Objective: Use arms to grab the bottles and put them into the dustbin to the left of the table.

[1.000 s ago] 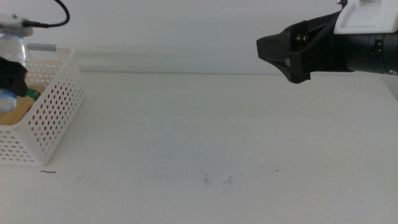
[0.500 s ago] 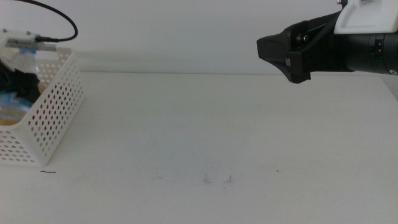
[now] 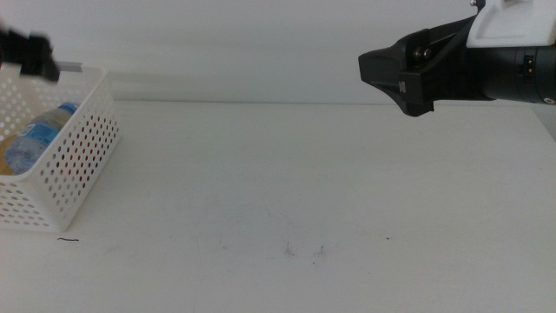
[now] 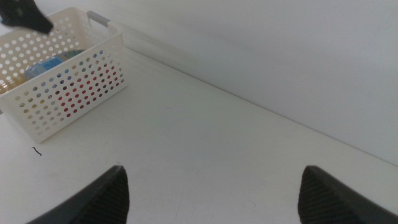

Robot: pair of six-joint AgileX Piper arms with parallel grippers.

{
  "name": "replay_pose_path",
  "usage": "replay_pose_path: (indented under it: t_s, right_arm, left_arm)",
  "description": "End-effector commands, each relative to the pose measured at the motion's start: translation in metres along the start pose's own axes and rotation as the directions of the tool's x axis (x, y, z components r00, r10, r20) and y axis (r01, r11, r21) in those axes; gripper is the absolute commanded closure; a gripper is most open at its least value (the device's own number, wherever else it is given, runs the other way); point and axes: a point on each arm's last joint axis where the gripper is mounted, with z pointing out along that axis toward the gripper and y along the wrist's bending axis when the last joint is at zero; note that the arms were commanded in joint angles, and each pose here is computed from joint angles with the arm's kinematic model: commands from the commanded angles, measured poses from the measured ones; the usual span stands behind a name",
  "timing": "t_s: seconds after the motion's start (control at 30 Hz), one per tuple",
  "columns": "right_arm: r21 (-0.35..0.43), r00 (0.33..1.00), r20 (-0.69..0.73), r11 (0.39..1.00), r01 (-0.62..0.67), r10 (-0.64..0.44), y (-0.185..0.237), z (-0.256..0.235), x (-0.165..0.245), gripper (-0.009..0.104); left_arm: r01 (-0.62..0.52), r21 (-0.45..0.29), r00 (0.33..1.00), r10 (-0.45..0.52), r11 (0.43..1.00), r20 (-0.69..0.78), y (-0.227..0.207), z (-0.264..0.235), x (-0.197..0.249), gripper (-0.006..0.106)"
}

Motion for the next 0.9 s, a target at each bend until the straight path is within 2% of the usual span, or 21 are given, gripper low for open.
replay_pose_path:
  t_s: [0.0, 0.17, 0.3, 0.4, 0.53, 0.7, 0.87]
  right_arm:
    - [-0.002, 1.0, 0.013, 1.0, 0.01, -0.01, 0.0, -0.002, -0.002, 0.008]
    - [-0.002, 1.0, 0.013, 1.0, 0.01, -0.01, 0.0, -0.002, -0.002, 0.008]
    - [-0.002, 1.0, 0.013, 1.0, 0.01, -0.01, 0.0, -0.002, -0.002, 0.008]
    - [-0.002, 1.0, 0.013, 1.0, 0.01, -0.01, 0.0, -0.002, -0.002, 0.008]
    - [-0.002, 1.0, 0.013, 1.0, 0.01, -0.01, 0.0, -0.002, -0.002, 0.008]
    - [-0.002, 1.0, 0.013, 1.0, 0.01, -0.01, 0.0, -0.002, -0.002, 0.008]
    - [-0.002, 1.0, 0.013, 1.0, 0.01, -0.01, 0.0, -0.002, -0.002, 0.008]
  left_arm:
    - [-0.039, 0.02, 0.993, 0.036, 0.999, 0.111, -0.03, -0.047, -0.011, 0.007]
    - [-0.185, 0.063, 0.948, 0.161, 0.981, 0.276, -0.1, -0.12, -0.011, 0.007]
    - [-0.31, 0.088, 0.883, 0.252, 0.947, 0.395, -0.141, -0.166, 0.014, 0.007]
    - [-0.336, 0.112, 0.831, 0.238, 0.935, 0.502, -0.154, -0.192, 0.043, 0.007]
    - [-0.317, 0.13, 0.785, 0.183, 0.94, 0.592, -0.152, -0.214, 0.074, 0.007]
    - [-0.286, 0.071, 0.766, 0.183, 0.956, 0.616, -0.141, -0.227, 0.093, 0.007]
    - [-0.274, 0.068, 0.76, 0.173, 0.959, 0.626, -0.139, -0.23, 0.098, 0.007]
